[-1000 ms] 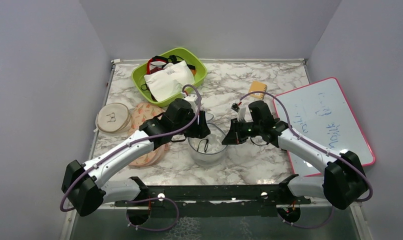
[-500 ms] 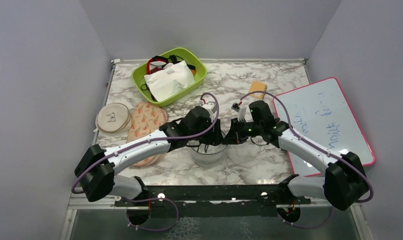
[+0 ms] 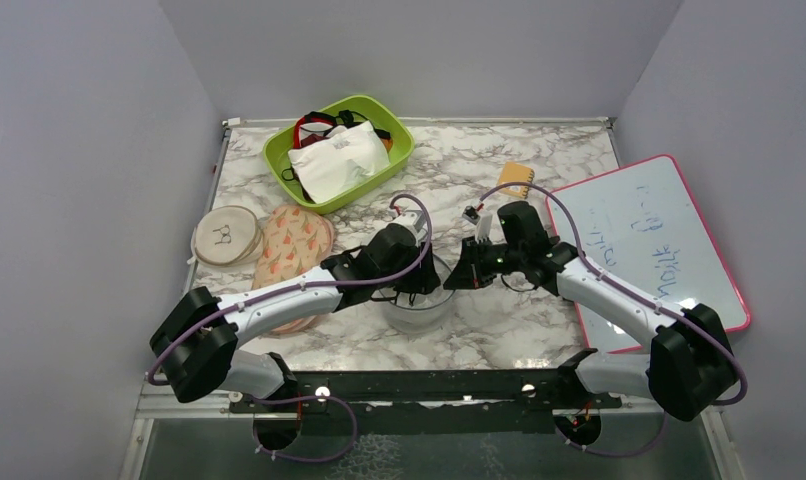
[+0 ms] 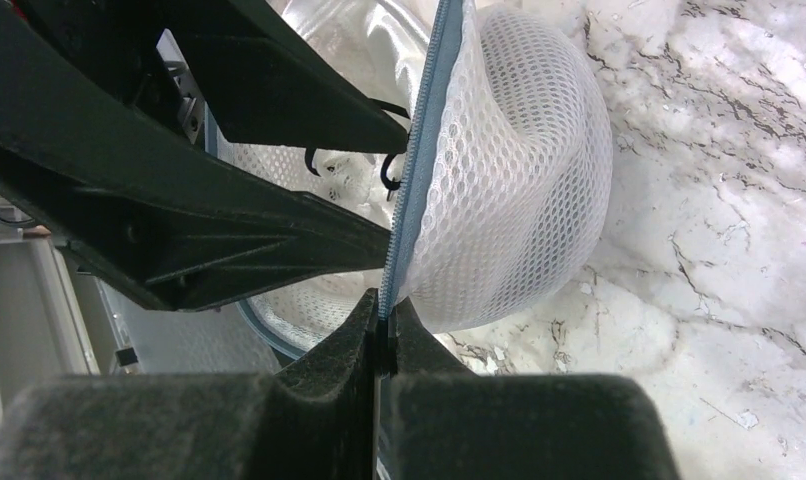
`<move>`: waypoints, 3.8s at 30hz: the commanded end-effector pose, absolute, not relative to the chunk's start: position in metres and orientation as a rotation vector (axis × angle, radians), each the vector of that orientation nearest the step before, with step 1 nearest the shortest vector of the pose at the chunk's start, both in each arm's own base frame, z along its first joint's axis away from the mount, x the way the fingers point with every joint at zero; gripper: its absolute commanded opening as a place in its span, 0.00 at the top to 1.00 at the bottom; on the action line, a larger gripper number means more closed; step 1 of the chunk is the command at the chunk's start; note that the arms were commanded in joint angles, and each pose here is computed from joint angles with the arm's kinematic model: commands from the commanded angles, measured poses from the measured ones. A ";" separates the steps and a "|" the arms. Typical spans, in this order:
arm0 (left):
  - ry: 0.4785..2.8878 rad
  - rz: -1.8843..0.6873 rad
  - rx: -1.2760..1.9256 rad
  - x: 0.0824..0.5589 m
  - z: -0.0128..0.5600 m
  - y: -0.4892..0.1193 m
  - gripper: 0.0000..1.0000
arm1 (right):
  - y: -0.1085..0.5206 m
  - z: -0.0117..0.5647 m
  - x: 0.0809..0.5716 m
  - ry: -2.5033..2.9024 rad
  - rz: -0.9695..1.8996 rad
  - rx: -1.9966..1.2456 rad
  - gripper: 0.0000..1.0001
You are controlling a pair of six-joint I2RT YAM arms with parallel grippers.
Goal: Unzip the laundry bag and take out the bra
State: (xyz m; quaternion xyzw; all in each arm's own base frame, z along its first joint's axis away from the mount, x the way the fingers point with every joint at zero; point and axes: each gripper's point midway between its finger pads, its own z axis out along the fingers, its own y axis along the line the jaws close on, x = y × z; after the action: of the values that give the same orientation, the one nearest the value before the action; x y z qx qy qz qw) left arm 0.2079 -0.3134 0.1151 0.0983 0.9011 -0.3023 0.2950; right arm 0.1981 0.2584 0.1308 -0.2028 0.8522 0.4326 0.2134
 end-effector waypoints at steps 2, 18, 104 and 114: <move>2.300 -0.885 0.239 0.220 0.137 -0.331 0.53 | 0.266 0.147 0.201 2.299 1.236 -0.610 0.99; 2.320 -0.852 0.240 0.233 0.125 -0.343 0.58 | 0.264 0.149 0.197 2.292 1.245 -0.614 0.99; 1.547 -0.953 0.129 0.215 0.481 -0.242 1.00 | 0.264 0.146 0.205 2.281 1.209 -0.590 0.99; 1.373 -1.058 0.184 0.203 0.541 -0.248 1.00 | 0.261 0.145 0.203 2.288 1.196 -0.584 0.99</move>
State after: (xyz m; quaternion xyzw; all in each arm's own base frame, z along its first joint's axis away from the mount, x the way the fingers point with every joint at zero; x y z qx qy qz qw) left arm 0.2260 -0.2693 0.4481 0.0928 0.7008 -0.3974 0.5851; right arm 0.2003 0.2600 0.1359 -0.2074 0.8451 0.4377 0.2263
